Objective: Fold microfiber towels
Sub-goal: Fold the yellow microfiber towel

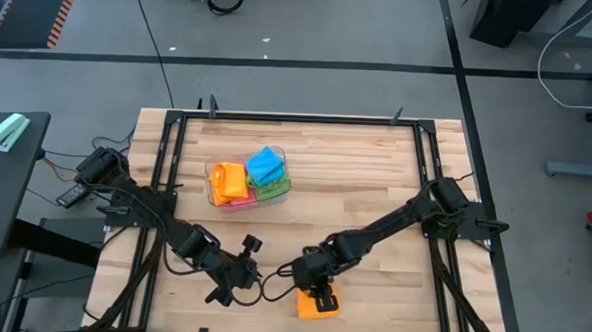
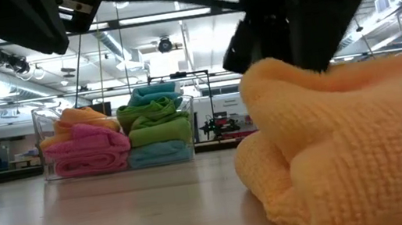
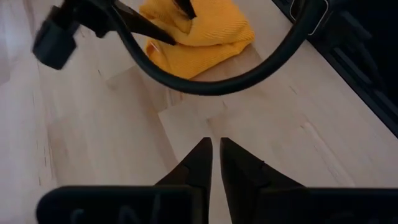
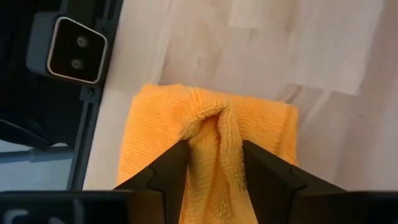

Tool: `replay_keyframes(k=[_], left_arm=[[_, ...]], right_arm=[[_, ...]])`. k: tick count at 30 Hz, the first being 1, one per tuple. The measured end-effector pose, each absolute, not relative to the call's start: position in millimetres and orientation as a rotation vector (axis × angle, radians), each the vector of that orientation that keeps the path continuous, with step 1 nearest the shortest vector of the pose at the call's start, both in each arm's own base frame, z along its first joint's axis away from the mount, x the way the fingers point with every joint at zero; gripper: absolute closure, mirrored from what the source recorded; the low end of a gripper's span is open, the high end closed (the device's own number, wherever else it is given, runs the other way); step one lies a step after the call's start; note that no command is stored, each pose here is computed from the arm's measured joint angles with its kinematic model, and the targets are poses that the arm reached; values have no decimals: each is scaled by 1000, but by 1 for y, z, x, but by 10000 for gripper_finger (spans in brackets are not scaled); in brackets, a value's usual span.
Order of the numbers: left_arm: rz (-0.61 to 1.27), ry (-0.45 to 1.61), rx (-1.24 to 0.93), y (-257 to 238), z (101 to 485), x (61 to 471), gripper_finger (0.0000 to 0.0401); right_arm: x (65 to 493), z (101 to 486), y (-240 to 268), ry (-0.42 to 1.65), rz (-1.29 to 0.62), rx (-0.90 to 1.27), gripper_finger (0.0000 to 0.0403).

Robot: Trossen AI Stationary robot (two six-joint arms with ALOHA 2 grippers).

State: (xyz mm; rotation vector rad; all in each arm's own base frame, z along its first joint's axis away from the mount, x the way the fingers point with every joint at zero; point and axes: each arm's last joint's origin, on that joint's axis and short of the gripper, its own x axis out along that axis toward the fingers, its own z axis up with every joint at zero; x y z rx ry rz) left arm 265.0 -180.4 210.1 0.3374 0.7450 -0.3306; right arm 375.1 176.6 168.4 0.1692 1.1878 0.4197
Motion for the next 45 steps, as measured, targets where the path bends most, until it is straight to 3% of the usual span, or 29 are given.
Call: replay_keyframes(k=[9,20,29,45], left_arm=[[-321,753,315,-180,210,265,358],[-344,765,330,-186,209,259,365],[-336,766,325,-185,209,260,365],[-338,765,329,-185,209,260,366]], right_arm=[[378,196,176,1230,369,55,245],[359,196,234,973,610,-160,266],[352,152,206,1064,435,-64,298],[366,159,186,1058,311,-55,309]])
